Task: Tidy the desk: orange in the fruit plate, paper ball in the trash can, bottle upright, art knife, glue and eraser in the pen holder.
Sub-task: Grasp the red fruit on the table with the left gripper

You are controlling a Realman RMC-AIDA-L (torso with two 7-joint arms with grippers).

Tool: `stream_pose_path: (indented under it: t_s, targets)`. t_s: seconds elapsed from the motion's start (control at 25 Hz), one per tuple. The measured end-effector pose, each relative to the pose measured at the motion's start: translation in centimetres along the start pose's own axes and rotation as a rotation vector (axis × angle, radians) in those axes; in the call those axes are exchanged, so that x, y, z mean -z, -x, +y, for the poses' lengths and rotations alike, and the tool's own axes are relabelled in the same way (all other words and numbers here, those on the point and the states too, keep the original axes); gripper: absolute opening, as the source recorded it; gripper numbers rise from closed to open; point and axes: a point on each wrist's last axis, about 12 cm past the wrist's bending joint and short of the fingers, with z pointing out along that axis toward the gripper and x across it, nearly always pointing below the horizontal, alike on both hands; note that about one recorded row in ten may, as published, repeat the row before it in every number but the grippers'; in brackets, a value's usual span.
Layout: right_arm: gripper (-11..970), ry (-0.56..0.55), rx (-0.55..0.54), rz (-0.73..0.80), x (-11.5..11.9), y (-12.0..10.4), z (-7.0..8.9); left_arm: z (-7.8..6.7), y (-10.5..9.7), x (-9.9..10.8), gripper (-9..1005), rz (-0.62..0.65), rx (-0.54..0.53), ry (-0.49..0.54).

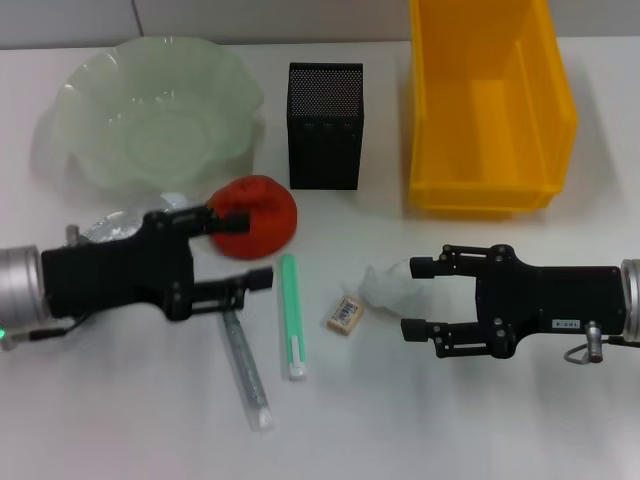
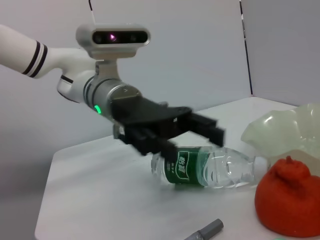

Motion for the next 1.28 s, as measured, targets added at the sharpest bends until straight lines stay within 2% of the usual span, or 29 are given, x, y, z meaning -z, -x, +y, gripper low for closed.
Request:
stream_pose_path:
  t_s: [0.08, 0.2, 0.28, 0.4, 0.6, 1.0, 1.28]
  targets:
    - [765, 0.000, 0.000, 0.000, 0.0, 0.0, 0.0, 0.2, 0.1, -0.3, 751, -0.002, -0.004, 0.014]
    - [765, -0.002, -0.001, -0.001, 0.0, 0.0, 0.0, 1.6, 0.5, -1.6, 751, 0.012, -0.019, 0.087]
    - [765, -0.002, -0.001, -0.002, 0.0, 0.0, 0.0, 1.8, 0.7, -1.8, 750, 0.014, -0.024, 0.099]
    - [765, -0.006, 0.004, -0.005, 0.1, -0.1, 0.1, 3.0, 1.0, -2.8, 750, 0.047, -0.055, 0.170]
    - [765, -0.008, 0.002, -0.007, 0.1, -0.1, 0.1, 3.9, 1.1, -3.7, 749, 0.089, -0.085, 0.244]
    - [764, -0.008, 0.002, -0.008, 0.1, -0.2, 0.1, 4.3, 0.1, -4.5, 748, 0.199, -0.113, 0.269]
    - [764, -0.009, 0.003, -0.010, 0.1, -0.1, 0.1, 4.5, -0.1, -4.5, 747, 0.219, -0.118, 0.285]
